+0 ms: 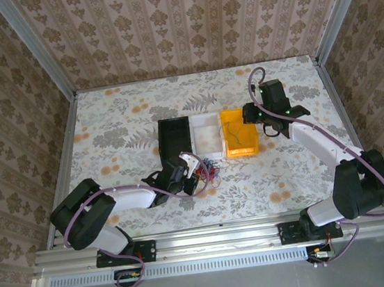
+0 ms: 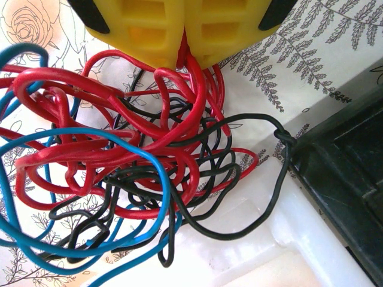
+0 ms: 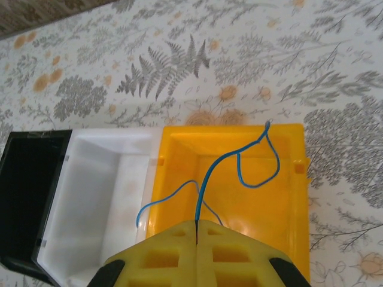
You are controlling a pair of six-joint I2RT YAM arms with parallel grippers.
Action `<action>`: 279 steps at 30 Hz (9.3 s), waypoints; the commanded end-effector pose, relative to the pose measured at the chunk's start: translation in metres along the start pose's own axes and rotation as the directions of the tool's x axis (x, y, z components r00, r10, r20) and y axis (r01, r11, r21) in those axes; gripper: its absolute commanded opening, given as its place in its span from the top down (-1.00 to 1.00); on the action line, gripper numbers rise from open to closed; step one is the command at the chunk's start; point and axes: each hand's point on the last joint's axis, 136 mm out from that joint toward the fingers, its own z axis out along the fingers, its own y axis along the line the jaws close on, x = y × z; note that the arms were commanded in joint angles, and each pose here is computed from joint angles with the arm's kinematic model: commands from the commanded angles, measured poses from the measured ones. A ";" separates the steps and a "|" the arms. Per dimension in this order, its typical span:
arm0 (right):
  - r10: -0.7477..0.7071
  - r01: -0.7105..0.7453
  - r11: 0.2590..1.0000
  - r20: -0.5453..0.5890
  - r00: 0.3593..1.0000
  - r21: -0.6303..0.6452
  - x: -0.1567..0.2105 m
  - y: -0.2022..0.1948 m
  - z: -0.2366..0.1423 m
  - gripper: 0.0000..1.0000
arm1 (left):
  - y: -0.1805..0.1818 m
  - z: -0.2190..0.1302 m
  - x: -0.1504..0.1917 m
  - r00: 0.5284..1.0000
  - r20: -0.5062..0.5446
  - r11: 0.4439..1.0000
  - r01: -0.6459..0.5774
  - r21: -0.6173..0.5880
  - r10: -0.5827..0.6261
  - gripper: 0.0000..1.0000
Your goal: Untangle the cables
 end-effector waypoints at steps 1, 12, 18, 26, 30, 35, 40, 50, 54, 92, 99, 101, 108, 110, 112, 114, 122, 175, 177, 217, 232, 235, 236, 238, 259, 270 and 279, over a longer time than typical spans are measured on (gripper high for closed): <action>0.000 -0.006 0.998 -0.086 0.996 -0.067 0.021 0.008 0.018 0.97 | 0.004 0.002 0.009 0.999 -0.042 1.000 -0.010 -0.023 0.009 1.00; 0.090 -0.096 0.995 -0.253 0.963 -0.011 0.066 -0.013 0.072 0.89 | 0.001 0.002 0.003 0.999 -0.040 1.000 -0.021 -0.016 0.020 1.00; 0.021 -0.021 1.000 -0.128 0.991 0.006 0.032 -0.001 0.041 0.05 | 0.001 0.000 0.002 0.999 -0.035 1.000 -0.023 -0.015 0.022 1.00; -0.074 0.073 0.997 -0.049 0.996 -0.018 0.039 0.030 0.002 -0.05 | 0.000 0.000 0.003 1.000 -0.026 1.000 -0.018 -0.006 0.018 1.00; -0.149 0.113 0.964 -0.135 0.980 -0.241 0.078 0.085 -0.006 0.04 | -0.003 0.000 0.003 1.000 -0.020 1.000 -0.020 0.013 0.021 1.00; -0.214 0.097 0.916 -0.269 0.939 -0.388 0.126 0.126 0.005 0.10 | -0.004 0.000 0.002 1.000 -0.017 1.000 -0.023 0.020 0.023 1.00; -0.254 0.107 0.919 -0.365 0.896 -0.379 0.153 0.132 0.019 0.07 | -0.005 -0.001 0.001 1.000 -0.016 0.999 -0.026 0.021 0.026 1.00; -0.221 0.084 0.939 -0.399 0.890 -0.333 0.163 0.125 0.041 0.17 | -0.005 -0.002 0.001 1.000 -0.012 0.999 -0.027 0.021 0.027 1.00; -0.193 0.060 0.944 -0.395 0.898 -0.325 0.162 0.127 0.048 0.51 | -0.004 -0.002 0.001 1.000 -0.012 1.000 -0.026 0.018 0.026 1.00; 0.064 -0.044 0.985 0.117 0.991 -0.165 0.004 0.021 -0.063 1.00 | 0.033 -0.039 -0.002 0.995 0.090 0.989 0.047 -0.143 -0.034 0.60; 0.070 -0.051 0.985 0.109 0.992 -0.166 0.009 0.025 -0.061 1.00 | 0.004 -0.063 -0.043 0.978 0.157 0.985 -0.118 -0.127 0.138 -0.18; 0.066 -0.046 0.985 0.113 0.991 -0.168 0.007 0.026 -0.063 1.00 | -0.007 -0.066 -0.054 0.966 0.174 0.980 -0.173 -0.103 0.189 -0.27; 0.049 -0.028 0.982 0.107 0.993 -0.189 0.004 0.033 -0.070 1.00 | -0.040 -0.048 -0.105 0.888 0.223 0.915 -0.395 -0.080 0.402 -0.46; 0.047 -0.026 0.981 0.103 0.994 -0.195 0.005 0.034 -0.072 1.00 | -0.042 -0.032 -0.119 0.861 0.232 0.892 -0.440 -0.105 0.452 -0.36; 0.046 -0.025 0.980 0.101 0.994 -0.196 0.005 0.035 -0.074 1.00 | -0.045 -0.013 -0.132 0.838 0.230 0.869 -0.481 -0.120 0.495 -0.27; 0.043 -0.023 0.981 0.099 0.994 -0.195 0.005 0.035 -0.077 1.00 | -0.048 0.007 -0.144 0.816 0.233 0.848 -0.511 -0.138 0.529 -0.26; 0.024 -0.003 0.980 0.104 0.994 -0.198 0.002 0.039 -0.090 1.00 | -0.050 0.046 -0.184 0.799 0.300 0.853 -0.492 -0.174 0.522 0.08; 0.047 -0.048 0.998 -0.029 0.998 -0.034 -0.006 0.016 0.015 -0.09 | 0.031 -0.081 -0.045 0.939 0.345 0.982 0.060 -0.178 0.005 1.00; 0.031 -0.033 0.999 -0.054 0.998 -0.039 0.001 0.021 0.018 -0.11 | 0.029 -0.080 -0.045 0.940 0.341 0.983 0.052 -0.176 0.012 1.00; 0.264 -0.295 0.953 -0.291 0.920 -0.070 0.047 0.024 0.091 0.90 | 0.029 -0.072 -0.040 0.957 0.287 0.981 0.009 -0.192 0.047 1.00; 0.243 -0.277 0.949 -0.211 0.947 -0.148 0.029 0.023 0.050 0.95 | 0.034 -0.066 -0.039 0.961 0.274 0.979 0.023 -0.204 0.034 1.00; 0.249 -0.276 0.951 -0.182 0.951 -0.140 0.025 0.016 0.041 0.95 | 0.034 -0.063 -0.038 0.962 0.273 0.978 0.033 -0.205 0.025 1.00; 0.245 -0.267 0.955 -0.167 0.955 -0.126 0.023 0.012 0.037 0.95 | 0.034 -0.062 -0.039 0.962 0.273 0.979 0.033 -0.203 0.024 1.00; 0.220 -0.234 0.968 -0.143 0.965 -0.092 0.020 0.006 0.031 0.95 | 0.033 -0.061 -0.039 0.963 0.269 0.979 0.035 -0.199 0.021 1.00; -0.015 0.022 0.996 -0.079 0.997 0.091 0.013 0.005 0.032 -0.03 | 0.030 -0.061 -0.047 0.961 0.277 0.981 0.038 -0.190 0.016 1.00; -0.353 0.288 0.907 -0.180 0.918 -0.307 0.106 0.116 0.004 -0.01 | 0.041 -0.062 -0.037 0.954 0.293 0.974 0.127 -0.190 -0.067 1.00; -0.574 0.315 0.761 -0.363 0.734 -0.567 0.219 0.165 0.001 -0.01 | 0.050 -0.065 -0.017 0.956 0.261 0.965 0.183 -0.189 -0.131 1.00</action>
